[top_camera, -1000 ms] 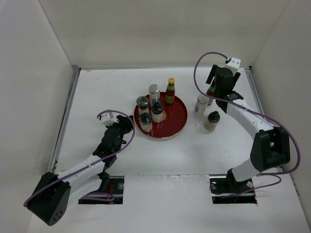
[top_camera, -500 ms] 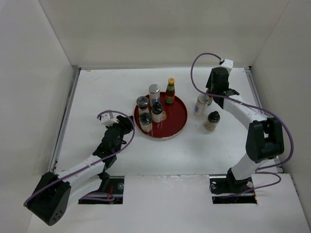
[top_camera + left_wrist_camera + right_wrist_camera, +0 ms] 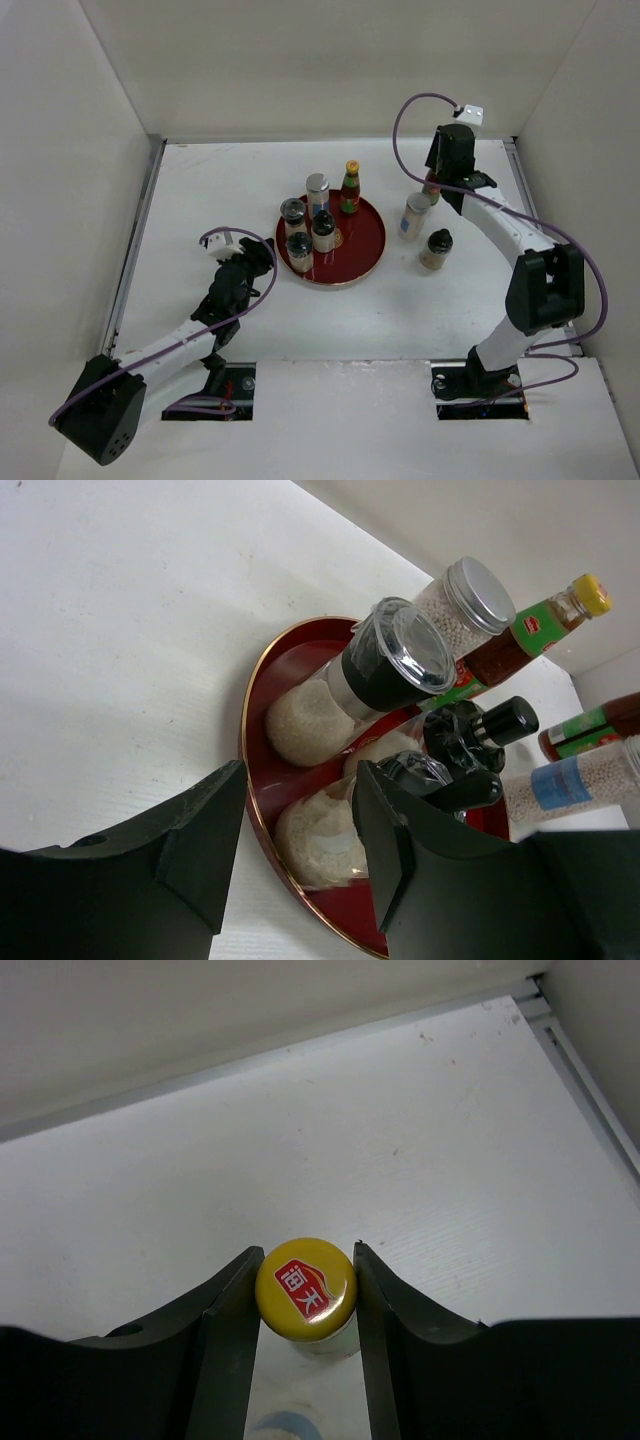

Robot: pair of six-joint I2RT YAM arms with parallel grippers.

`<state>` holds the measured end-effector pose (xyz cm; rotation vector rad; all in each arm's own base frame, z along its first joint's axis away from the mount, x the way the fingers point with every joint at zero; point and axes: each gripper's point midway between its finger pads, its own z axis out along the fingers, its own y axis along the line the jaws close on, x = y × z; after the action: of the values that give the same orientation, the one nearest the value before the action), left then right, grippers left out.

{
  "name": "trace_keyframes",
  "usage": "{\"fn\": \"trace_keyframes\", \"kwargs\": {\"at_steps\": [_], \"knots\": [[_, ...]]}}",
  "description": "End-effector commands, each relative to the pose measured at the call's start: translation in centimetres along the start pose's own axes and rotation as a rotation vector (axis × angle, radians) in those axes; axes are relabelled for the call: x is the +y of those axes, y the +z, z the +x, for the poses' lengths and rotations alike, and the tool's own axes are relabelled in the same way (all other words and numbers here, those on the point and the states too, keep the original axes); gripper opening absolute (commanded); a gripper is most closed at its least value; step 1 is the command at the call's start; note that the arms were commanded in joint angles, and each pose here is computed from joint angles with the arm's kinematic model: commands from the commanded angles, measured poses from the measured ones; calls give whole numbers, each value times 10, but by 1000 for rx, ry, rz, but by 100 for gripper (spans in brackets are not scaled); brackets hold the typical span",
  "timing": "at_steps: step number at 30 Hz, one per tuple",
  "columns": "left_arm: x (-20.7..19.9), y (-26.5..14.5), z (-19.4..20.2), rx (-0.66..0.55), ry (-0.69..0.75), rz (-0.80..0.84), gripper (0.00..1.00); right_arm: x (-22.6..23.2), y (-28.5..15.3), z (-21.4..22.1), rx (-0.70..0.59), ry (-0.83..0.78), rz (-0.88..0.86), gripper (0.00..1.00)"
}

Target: Organize the condiment bottles

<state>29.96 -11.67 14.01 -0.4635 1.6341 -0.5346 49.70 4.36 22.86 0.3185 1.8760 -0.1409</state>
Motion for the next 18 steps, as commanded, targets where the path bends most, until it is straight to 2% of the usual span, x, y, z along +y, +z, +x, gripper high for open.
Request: {"fn": "trace_keyframes", "kwargs": {"at_steps": [1,9,18], "knots": [[-5,0,-11,-46,-34,21,46,17,-39,-124,-305,138,-71,28],[-4,1,-9,-38,-32,20,46,74,-74,-112,-302,143,-243,28],[-8,-1,-13,-49,-43,37,46,138,-109,-62,-222,121,-401,28]]}}
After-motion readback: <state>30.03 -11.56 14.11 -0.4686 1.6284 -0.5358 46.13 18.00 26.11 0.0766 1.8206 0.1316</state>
